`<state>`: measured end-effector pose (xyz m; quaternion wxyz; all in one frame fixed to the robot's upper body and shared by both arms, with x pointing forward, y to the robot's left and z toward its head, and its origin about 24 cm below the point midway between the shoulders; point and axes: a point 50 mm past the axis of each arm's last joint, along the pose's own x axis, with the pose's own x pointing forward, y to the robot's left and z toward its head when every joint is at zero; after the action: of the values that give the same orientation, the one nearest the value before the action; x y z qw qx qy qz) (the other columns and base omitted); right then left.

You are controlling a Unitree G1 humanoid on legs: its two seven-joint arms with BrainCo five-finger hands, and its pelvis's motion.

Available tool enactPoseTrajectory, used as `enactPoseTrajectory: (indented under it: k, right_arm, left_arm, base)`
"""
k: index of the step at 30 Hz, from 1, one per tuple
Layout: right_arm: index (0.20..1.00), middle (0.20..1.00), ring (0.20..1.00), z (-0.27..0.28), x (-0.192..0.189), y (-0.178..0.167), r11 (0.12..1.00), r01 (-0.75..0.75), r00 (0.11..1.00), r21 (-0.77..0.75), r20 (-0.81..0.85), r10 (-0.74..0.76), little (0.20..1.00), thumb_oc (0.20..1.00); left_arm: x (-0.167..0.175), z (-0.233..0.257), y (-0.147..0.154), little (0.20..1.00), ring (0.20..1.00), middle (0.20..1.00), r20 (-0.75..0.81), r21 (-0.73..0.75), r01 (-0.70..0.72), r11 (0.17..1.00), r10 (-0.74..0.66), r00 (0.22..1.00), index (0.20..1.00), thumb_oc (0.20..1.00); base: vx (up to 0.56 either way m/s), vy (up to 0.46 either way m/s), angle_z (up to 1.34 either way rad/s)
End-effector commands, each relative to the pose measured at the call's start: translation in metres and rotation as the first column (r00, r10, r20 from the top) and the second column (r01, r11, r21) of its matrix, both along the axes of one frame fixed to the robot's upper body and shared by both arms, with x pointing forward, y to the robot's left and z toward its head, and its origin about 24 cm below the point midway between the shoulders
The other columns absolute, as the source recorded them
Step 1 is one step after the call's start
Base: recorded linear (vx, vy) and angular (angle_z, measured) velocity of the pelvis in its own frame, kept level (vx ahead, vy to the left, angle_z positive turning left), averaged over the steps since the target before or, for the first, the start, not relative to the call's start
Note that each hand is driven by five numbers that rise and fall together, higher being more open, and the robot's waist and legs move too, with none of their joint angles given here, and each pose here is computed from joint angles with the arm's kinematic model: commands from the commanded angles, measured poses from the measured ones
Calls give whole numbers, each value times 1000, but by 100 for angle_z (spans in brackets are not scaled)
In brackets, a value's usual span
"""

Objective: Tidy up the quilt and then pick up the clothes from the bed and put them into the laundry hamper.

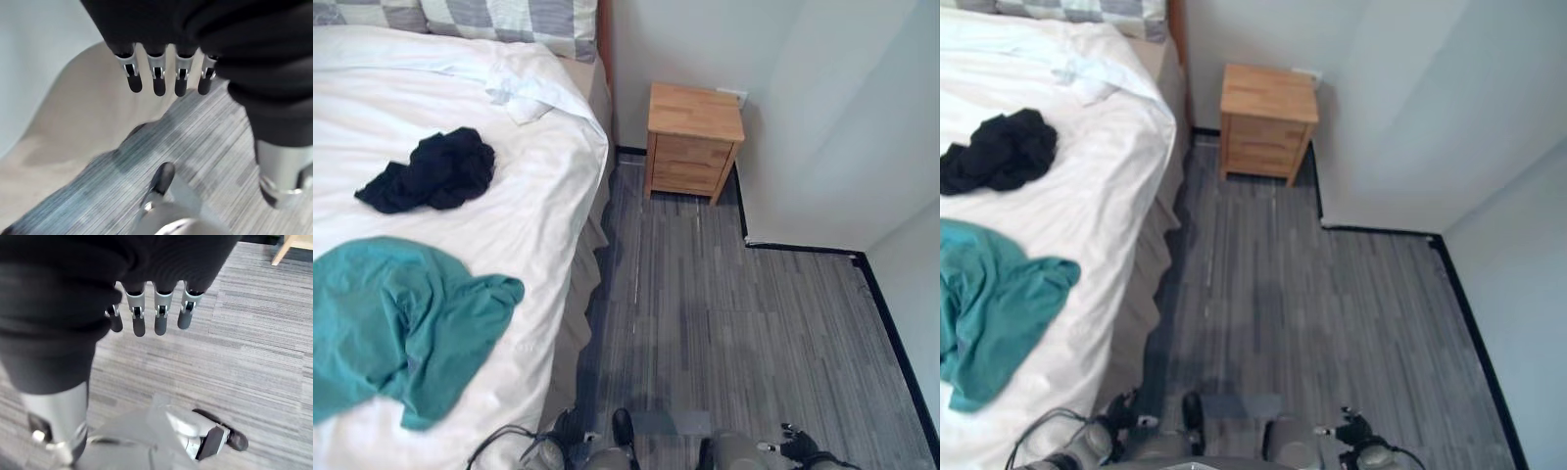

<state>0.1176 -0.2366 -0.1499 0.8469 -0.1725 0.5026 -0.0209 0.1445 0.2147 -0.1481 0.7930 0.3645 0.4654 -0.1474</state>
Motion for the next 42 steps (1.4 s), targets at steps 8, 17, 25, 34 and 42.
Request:
enactPoseTrajectory:
  k: [8, 17, 25, 34, 42]
  right_arm:
    - [1000, 1000, 1000, 11, 25, -7, 1000, 28, 996, 12, 88, -29, 1000, 1000]
    - [1000, 1000, 1000, 14, 28, -12, 998, -49, 995, -27, 82, 51, 1000, 1000]
    - [1000, 1000, 1000, 11, 30, 2, 975, -214, 975, -62, 51, 217, 1000, 1000]
    - [1000, 1000, 1000, 19, 58, 39, 926, -375, 916, -35, 139, 376, 1000, 1000]
    - [1000, 1000, 1000, 99, 136, 19, 887, -378, 749, -266, 476, 461, 1000, 1000]
  left_arm:
    - [28, 11, -16, 1000, 1000, 1000, 104, -33, 121, 992, -117, 988, 1000, 1000]
    - [5, 1, -8, 1000, 1000, 1000, 56, -51, -37, 998, 40, 998, 1000, 1000]
    - [-16, -6, -7, 1000, 1000, 1000, -26, -42, -4, 999, 3, 1000, 1000, 1000]
    - [-1, 1, 10, 1000, 1000, 1000, 29, -9, -123, 992, 123, 992, 1000, 1000]
    - [-5, 9, 32, 1000, 1000, 1000, 77, 16, -75, 997, 74, 994, 1000, 1000]
  base:
    - [603, -211, 37]
    - [570, -302, -26]
    - [614, 37, -73]
    - [454, -51, 130]
    - [317, -288, 244]
